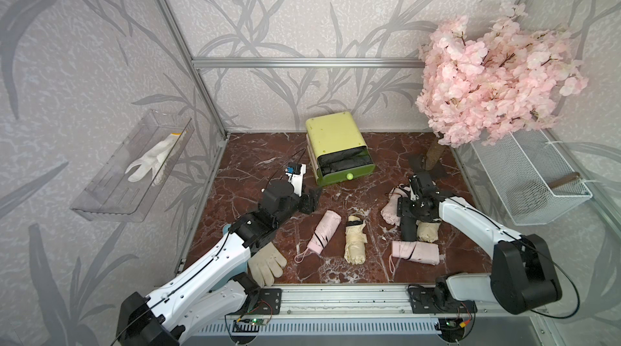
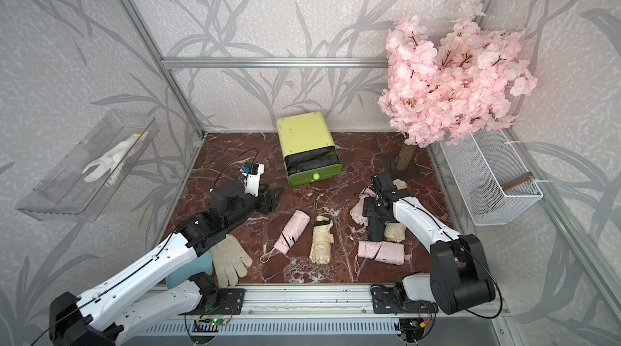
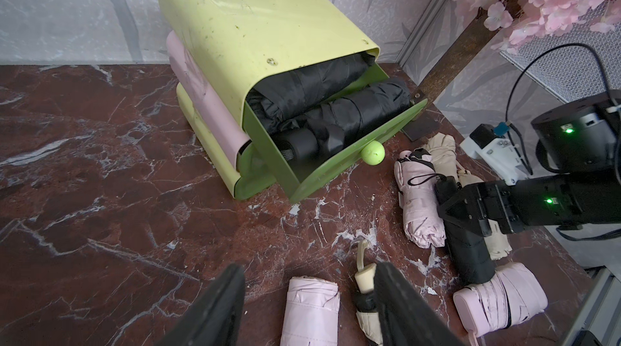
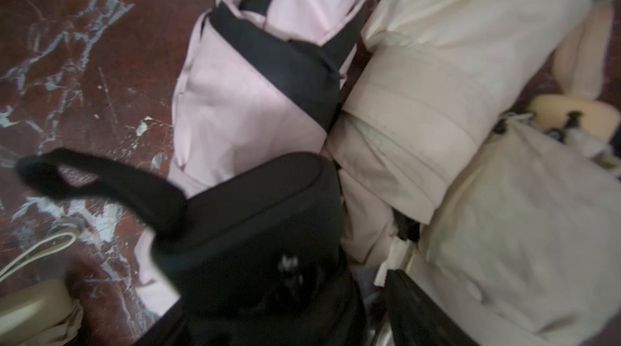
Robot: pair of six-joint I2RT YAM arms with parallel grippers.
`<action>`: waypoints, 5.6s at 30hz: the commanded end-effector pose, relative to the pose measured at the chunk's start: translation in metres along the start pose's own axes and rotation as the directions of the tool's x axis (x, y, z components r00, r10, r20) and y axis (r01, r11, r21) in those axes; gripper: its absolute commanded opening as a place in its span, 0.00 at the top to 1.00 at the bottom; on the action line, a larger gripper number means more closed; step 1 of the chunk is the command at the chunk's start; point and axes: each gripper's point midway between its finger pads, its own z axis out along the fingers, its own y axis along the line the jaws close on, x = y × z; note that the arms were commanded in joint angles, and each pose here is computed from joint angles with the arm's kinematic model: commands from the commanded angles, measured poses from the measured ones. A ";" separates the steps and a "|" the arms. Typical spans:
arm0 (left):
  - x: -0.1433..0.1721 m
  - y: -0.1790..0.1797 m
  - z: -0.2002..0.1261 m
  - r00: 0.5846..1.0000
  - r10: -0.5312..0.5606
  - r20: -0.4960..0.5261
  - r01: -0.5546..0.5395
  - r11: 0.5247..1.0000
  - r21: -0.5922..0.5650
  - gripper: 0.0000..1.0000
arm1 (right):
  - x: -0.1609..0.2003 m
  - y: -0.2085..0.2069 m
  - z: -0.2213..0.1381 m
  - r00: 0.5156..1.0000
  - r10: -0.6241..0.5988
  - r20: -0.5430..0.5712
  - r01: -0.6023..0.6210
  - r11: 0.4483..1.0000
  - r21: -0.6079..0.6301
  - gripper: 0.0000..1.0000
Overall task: Place the umbrella in the drawer by color
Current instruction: Pick up the umbrella from the center of the board, then place the umbrella in the drawer, then open the drawer in the storage box.
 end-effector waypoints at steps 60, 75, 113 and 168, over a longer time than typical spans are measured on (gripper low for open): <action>0.019 -0.010 0.079 0.976 0.219 0.010 -0.217 0.958 0.186 0.28 | -0.119 0.275 -0.205 -0.271 -0.513 0.814 0.960 -0.087 0.265 0.76; 0.042 -0.006 0.102 0.973 0.223 -0.054 -0.202 0.944 0.260 0.30 | -0.103 0.285 -0.175 -0.206 -0.533 0.820 0.969 -0.226 0.096 0.82; 0.009 -0.001 0.108 0.982 0.183 0.045 -0.189 0.955 0.227 0.30 | -0.108 0.294 -0.154 -0.388 -0.706 0.593 0.917 -0.360 0.172 0.39; -0.063 0.024 0.011 0.993 -0.014 0.117 0.018 0.999 -0.036 0.29 | -0.071 0.244 -0.106 0.780 -0.034 0.625 0.398 0.798 -0.453 0.55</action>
